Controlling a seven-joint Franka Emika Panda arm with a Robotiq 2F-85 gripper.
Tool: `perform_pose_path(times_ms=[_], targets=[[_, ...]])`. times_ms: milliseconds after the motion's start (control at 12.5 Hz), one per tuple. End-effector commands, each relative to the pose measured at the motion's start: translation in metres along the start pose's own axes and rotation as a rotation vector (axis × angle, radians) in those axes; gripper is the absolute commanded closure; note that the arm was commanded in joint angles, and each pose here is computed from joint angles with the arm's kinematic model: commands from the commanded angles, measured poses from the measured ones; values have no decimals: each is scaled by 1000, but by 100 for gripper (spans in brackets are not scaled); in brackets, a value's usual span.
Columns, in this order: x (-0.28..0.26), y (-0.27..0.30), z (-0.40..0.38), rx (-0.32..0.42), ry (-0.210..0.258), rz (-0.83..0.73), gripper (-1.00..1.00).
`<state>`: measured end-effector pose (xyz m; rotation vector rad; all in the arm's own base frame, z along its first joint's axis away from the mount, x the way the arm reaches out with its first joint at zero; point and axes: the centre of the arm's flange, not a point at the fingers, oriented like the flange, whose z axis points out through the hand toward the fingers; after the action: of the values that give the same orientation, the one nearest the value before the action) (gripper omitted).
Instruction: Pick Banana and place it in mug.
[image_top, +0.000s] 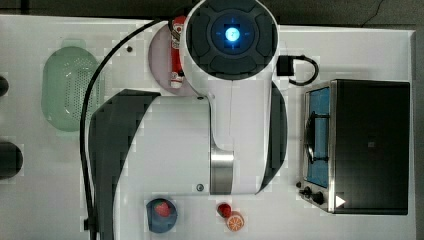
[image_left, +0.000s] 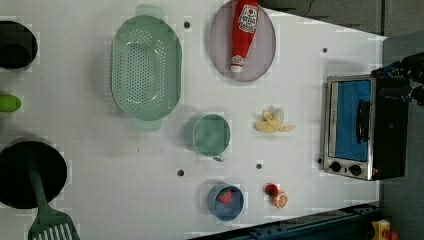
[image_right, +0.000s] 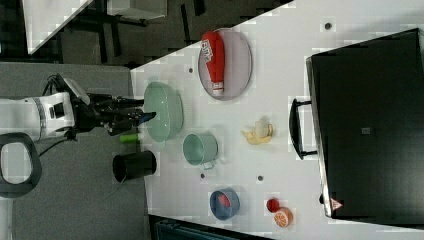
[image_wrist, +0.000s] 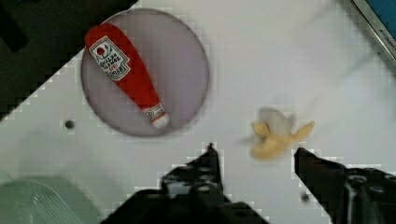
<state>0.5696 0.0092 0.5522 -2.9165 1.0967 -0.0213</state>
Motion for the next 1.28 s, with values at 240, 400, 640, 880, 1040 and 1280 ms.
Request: perform_pose_path(times_ms=[240, 400, 640, 880, 1040, 1280], targets=[[-45, 91, -81, -36, -46, 176, -91], [-40, 88, -46, -73, -85, 176, -100], [-29, 79, 20, -94, -103, 179, -100], [-24, 77, 92, -91, -95, 180, -100], [-24, 77, 135, -77, -76, 182, -100], [-29, 82, 200, -76, -69, 182, -100]])
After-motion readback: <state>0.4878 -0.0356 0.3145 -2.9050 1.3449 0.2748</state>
